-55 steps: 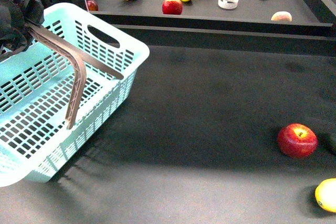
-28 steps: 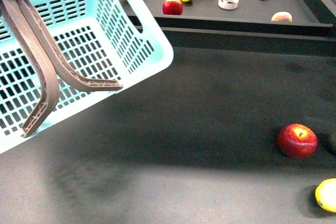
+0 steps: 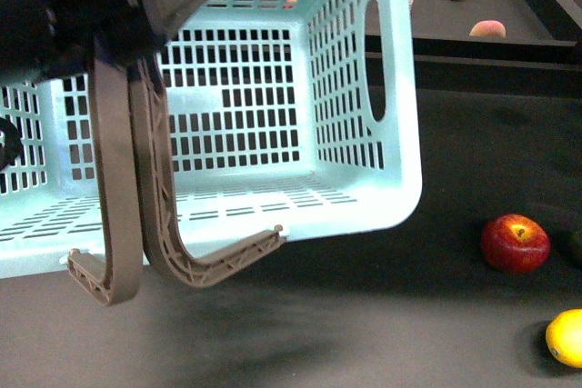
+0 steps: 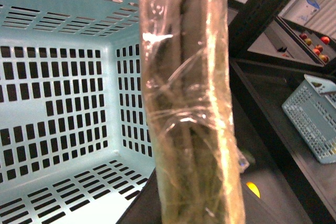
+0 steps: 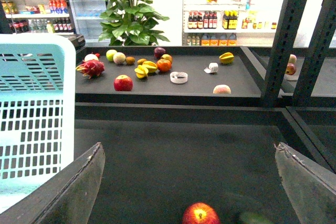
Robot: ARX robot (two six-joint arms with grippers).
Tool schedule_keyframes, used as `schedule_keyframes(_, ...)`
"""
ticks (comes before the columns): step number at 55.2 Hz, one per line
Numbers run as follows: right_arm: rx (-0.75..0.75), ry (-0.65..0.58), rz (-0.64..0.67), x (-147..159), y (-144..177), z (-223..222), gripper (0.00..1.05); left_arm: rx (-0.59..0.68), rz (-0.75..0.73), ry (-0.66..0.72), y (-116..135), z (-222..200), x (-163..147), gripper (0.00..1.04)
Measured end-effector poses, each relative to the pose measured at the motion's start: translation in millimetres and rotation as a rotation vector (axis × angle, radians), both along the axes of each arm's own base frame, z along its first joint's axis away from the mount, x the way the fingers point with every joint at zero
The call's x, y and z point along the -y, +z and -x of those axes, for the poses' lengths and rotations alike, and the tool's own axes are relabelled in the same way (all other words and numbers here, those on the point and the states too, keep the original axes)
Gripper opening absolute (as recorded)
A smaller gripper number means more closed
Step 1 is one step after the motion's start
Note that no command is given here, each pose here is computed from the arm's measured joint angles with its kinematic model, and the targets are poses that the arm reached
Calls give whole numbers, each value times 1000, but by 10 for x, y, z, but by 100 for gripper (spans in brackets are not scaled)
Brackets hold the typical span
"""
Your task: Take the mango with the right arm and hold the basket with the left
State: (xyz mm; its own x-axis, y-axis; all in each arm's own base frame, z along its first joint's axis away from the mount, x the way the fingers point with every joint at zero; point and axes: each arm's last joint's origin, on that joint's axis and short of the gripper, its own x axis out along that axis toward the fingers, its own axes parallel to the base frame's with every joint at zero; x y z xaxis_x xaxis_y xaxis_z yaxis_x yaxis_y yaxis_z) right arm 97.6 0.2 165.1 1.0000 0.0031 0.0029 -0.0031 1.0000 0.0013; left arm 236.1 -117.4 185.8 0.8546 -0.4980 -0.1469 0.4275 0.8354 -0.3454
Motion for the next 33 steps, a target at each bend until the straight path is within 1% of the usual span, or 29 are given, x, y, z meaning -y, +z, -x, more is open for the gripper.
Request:
schedule_keyframes(13,0,0,0,0,0,0,97,39,-27,-30,-19,67,114,9)
schedule_keyframes(24,0,0,0,0,0,0,97,15,-39,-26,-100,67,175,9)
schedule_keyframes(33,0,0,0,0,0,0,97,21,-36,-14,-99,72,193,9)
